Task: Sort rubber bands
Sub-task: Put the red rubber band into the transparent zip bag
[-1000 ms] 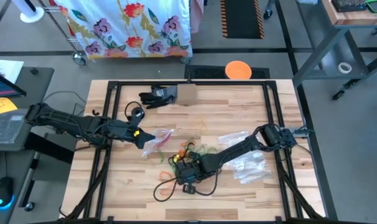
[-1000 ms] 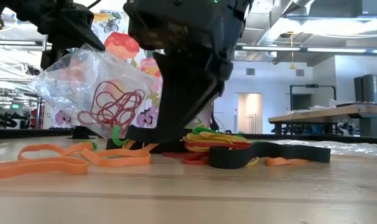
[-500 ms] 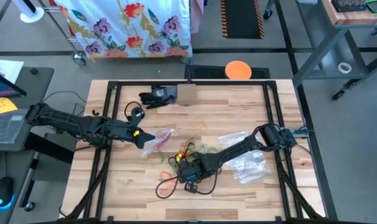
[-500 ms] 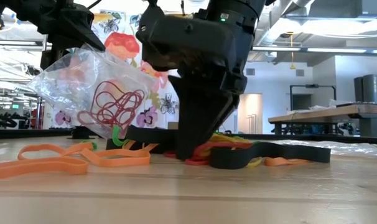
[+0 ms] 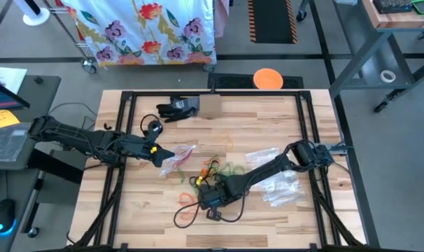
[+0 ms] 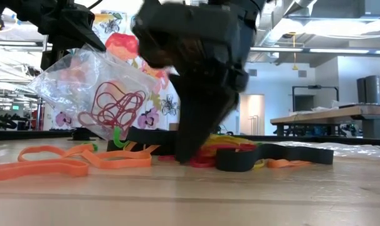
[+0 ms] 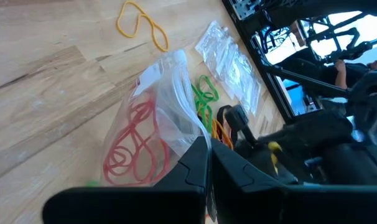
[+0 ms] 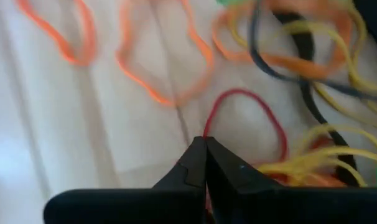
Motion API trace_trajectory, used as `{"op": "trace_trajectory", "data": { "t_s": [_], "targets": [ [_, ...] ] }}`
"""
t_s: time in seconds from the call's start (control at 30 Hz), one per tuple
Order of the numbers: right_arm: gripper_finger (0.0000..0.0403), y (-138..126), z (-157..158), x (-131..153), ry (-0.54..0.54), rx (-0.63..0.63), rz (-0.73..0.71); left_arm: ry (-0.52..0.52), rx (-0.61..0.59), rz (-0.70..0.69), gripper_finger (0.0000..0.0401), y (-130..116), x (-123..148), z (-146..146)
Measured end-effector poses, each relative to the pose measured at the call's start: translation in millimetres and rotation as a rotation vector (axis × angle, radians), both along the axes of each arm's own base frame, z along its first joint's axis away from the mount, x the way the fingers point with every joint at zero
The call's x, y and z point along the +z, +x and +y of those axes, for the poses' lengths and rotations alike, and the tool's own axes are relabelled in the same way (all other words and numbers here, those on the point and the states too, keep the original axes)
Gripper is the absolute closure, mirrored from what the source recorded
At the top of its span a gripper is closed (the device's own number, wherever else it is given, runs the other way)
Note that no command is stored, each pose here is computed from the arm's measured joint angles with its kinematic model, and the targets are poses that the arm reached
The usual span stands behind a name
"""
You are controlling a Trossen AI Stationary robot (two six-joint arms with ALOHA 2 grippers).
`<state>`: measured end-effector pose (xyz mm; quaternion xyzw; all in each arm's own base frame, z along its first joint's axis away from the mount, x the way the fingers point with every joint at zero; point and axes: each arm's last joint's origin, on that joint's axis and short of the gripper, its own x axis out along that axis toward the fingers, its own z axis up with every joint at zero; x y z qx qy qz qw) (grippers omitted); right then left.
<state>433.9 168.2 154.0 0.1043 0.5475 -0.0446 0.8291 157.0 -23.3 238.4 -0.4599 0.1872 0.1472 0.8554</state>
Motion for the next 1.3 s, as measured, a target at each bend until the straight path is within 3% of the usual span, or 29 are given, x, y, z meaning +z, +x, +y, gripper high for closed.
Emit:
{"op": "trace_trajectory", "data": {
  "t_s": [0.13,0.37,0.73,0.97,1.3],
  "targets": [
    [0.0402,13.7,4.4,40.1,-0.05,0.069,-0.114,0.0,0.0,0.0,0.0401,0.0,0.0,0.0],
    [0.0403,13.9,4.5,100.3,-0.203,0.091,-0.154,0.01,-0.005,0.001,0.0401,-0.1,0.1,0.0],
    [0.0403,-26.9,-7.9,178.6,-0.586,-0.124,-0.184,0.009,-0.016,0.003,0.0401,0.0,-0.1,-0.3],
    [0.0403,-52.6,-33.1,199.6,-0.662,-0.28,-0.131,0.008,-0.016,0.002,0.0401,0.0,-0.1,-0.3],
    [0.0403,-18.0,-56.1,208.7,-0.595,-0.174,-0.265,-0.009,-0.006,0.001,0.0401,0.0,-0.2,-0.2]
  ]
}}
